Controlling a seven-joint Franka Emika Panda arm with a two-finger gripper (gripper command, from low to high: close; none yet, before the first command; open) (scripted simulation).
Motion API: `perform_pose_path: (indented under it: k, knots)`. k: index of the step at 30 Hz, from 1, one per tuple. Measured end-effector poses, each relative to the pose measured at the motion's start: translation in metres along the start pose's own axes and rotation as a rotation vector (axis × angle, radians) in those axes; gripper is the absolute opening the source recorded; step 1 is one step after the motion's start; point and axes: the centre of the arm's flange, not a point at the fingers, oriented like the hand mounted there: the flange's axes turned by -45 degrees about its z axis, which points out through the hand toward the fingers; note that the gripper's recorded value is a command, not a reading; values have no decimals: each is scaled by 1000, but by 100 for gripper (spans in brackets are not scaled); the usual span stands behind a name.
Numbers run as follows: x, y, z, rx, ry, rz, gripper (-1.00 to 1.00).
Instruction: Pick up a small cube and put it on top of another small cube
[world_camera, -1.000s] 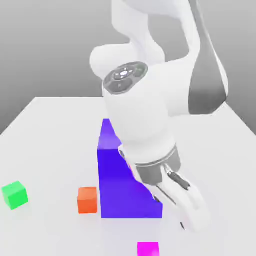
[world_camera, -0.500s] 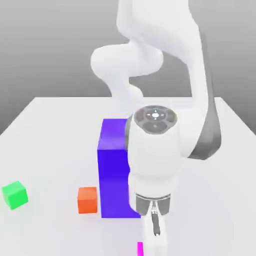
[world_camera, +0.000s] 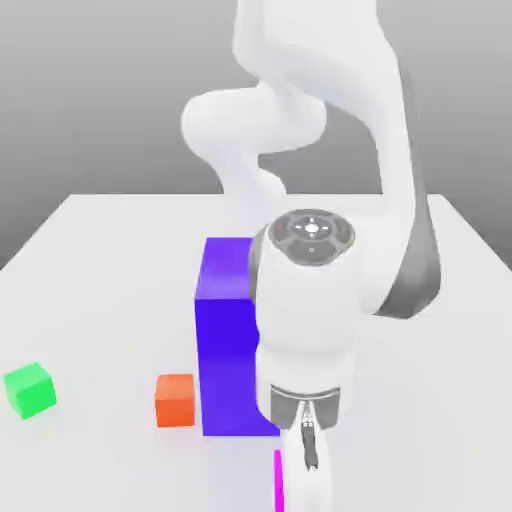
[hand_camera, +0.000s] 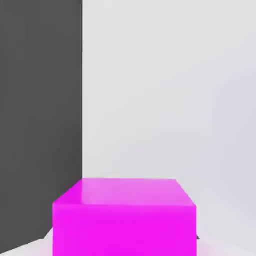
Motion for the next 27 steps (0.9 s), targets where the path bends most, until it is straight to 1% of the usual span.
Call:
perform_pose_path:
  k: [3, 7, 14, 17, 24, 25, 27]
  knots:
    - [75, 8, -15, 3, 8, 151, -100]
    - [170, 38, -28, 3, 13, 354, -100]
    - [308, 131, -38, -7, 2, 698, -100]
    - [328, 151, -28, -5, 0, 756, -100]
    - [331, 154, 21, -7, -1, 766, -100]
    - [331, 155, 26, -9, -2, 766, 100]
    - [331, 155, 26, -9, -2, 766, 100]
